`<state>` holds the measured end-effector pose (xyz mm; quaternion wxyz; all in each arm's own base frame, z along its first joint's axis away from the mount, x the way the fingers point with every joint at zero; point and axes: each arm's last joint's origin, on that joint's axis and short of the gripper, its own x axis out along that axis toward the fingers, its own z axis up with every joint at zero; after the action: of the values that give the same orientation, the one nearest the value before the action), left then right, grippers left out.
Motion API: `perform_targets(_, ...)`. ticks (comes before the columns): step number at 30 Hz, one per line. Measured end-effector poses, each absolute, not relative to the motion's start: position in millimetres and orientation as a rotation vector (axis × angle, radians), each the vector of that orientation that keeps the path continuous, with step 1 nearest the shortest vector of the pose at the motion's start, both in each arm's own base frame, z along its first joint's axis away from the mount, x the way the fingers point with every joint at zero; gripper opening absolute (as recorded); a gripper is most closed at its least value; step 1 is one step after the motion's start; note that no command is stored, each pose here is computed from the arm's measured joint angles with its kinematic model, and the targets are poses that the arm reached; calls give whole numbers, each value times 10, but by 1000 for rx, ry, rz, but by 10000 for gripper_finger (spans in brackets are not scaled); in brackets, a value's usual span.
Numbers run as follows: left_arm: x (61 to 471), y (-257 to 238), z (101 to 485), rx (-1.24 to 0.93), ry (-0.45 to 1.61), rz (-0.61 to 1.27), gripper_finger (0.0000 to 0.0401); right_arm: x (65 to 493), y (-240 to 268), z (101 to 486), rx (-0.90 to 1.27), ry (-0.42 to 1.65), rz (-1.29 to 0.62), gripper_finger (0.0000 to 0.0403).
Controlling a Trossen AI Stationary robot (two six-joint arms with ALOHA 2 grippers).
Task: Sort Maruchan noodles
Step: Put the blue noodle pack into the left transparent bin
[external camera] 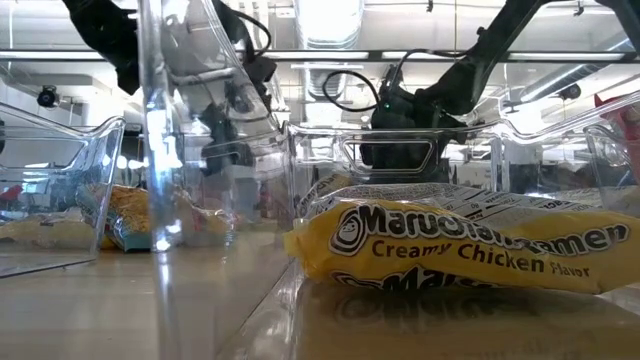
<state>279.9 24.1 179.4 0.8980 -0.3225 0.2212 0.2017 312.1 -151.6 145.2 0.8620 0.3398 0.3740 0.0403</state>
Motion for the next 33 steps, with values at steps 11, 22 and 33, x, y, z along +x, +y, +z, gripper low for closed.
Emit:
perform_targets(11, 2932, 246, 1827, -595, 505, 364, 230, 3104, -1465, 1430, 628, 812, 155, 137)
perform_targets(22, 2925, 257, 1822, -476, 563, 343, 255, 3081, -1438, 1441, 463, 786, 288, 138)
perform_targets(33, 2909, 459, 1836, -226, 557, 372, 255, 3146, -1474, 1526, 328, 741, 319, 139)
